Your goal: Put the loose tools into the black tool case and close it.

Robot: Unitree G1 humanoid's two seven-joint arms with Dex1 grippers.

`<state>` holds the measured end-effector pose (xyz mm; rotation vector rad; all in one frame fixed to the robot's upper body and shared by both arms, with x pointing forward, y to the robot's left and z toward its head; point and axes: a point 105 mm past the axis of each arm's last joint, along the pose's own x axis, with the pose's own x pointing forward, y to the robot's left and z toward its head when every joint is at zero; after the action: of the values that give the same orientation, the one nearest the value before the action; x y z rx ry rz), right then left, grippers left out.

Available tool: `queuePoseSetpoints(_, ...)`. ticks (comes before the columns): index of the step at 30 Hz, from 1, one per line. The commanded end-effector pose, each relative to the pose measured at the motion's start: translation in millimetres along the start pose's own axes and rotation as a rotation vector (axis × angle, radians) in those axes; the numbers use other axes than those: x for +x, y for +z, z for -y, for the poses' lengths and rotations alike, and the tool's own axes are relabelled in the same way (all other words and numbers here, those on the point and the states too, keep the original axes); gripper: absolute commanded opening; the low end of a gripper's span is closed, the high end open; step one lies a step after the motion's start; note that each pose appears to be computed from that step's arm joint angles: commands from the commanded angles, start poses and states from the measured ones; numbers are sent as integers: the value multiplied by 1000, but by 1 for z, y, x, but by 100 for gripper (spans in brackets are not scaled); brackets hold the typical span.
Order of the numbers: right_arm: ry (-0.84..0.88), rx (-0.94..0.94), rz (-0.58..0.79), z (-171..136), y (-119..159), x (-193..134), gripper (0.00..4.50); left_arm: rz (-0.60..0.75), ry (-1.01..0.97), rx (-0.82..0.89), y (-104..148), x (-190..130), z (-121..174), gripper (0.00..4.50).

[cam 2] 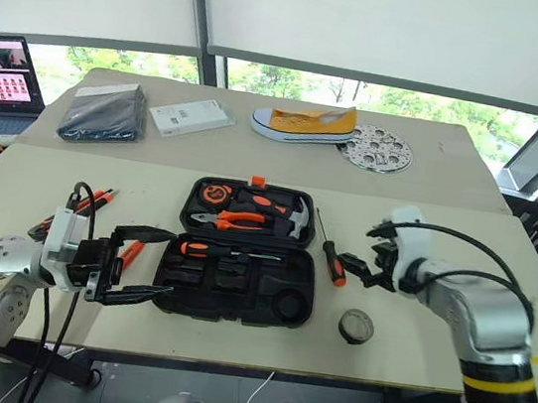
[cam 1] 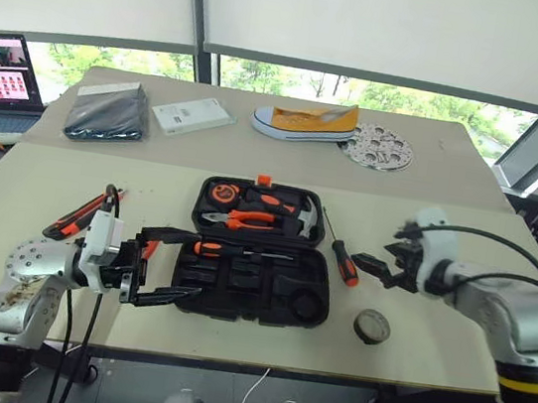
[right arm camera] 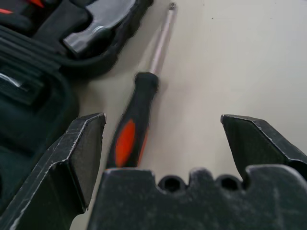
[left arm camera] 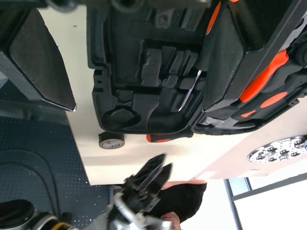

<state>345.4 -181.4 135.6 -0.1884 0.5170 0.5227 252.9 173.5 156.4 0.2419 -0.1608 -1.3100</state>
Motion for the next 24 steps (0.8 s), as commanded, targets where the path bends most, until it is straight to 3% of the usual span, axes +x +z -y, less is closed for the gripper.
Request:
queuePoseSetpoints(1,-24,-12,-20,1,4,4,450,4,-9,11,10,-2,4,449)
queuePoseSetpoints(7,-95,-1,-86,10,-12,12,450,1,-2,21,11,1,6,449)
queuePoseSetpoints(8,-100,2,-89,11,-13,12,397,0,0,24,12,1,6,450)
queuePoseSetpoints(12,-88,-4,-103,9,-18,12,275,2,7,37,14,3,3,450)
queuePoseSetpoints(17,-183,54,-1,28,-15,3,104,4,-16,7,15,7,6,450)
queuePoseSetpoints(20,-282,88,104,45,-13,-11,97,36,26,-3,20,9,3,450)
queuePoseSetpoints(24,-333,-135,221,53,6,-21,97,54,94,-16,22,6,-2,450)
